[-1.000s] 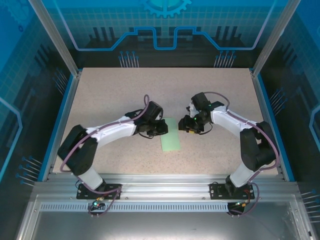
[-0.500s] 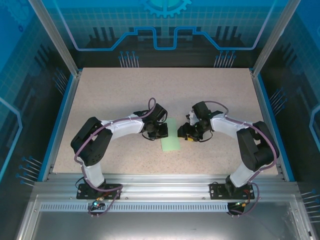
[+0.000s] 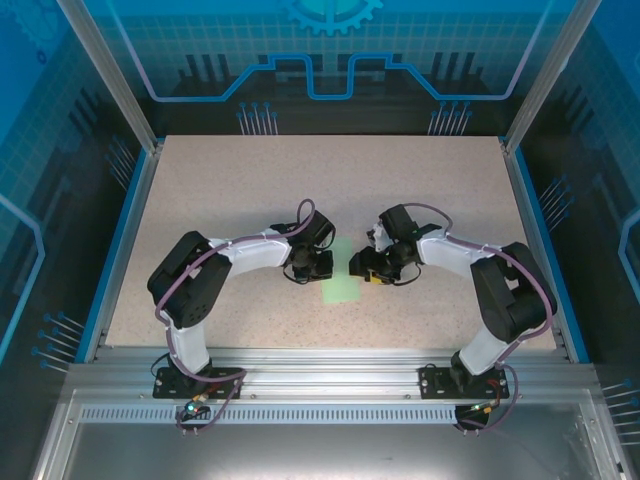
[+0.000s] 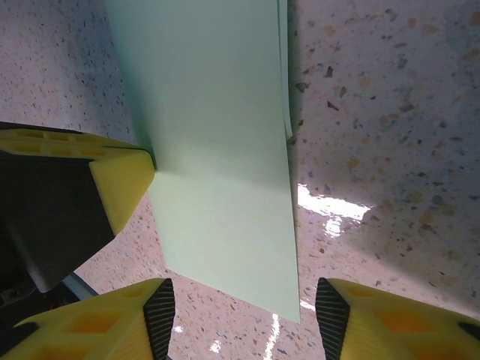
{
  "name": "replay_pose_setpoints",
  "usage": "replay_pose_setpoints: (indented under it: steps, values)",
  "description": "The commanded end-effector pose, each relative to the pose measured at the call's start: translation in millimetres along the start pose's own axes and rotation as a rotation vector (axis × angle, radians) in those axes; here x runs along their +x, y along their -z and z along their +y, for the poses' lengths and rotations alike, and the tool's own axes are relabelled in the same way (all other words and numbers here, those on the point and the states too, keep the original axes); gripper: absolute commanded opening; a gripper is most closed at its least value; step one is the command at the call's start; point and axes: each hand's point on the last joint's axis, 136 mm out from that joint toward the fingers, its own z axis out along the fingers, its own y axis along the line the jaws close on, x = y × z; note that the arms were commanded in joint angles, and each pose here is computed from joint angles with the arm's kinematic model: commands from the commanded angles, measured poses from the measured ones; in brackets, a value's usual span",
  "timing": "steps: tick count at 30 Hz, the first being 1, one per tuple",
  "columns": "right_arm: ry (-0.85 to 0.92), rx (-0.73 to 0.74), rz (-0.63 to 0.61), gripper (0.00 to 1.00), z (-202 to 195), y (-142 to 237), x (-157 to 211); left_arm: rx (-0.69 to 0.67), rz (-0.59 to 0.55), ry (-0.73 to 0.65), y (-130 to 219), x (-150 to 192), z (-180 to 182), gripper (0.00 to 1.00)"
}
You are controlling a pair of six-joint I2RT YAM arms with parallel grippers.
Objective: Fold a paper plane with a square sheet of paper (pick it up from the middle)
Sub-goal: Turn over the paper at the center of the table.
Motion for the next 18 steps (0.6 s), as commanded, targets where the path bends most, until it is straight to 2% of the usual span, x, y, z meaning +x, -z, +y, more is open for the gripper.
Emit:
replay_pose_setpoints:
  steps: [1, 5, 11, 18]
  values:
    - [-0.007, -0.001, 0.042, 0.56, 1, -10, 9, -0.055, 0.020, -0.008, -6, 4, 16, 0.08]
    - [-0.006, 0.014, 0.056, 0.57, -1, -15, 12, -0.014, 0.023, 0.007, -5, 7, 14, 0.09]
    - [-0.001, 0.021, 0.059, 0.57, 1, -15, 12, 0.069, -0.030, -0.009, 15, -1, -1, 0.17]
    - [0.017, 0.017, 0.055, 0.57, 8, -15, 12, 0.066, -0.053, 0.010, 21, -7, 9, 0.19]
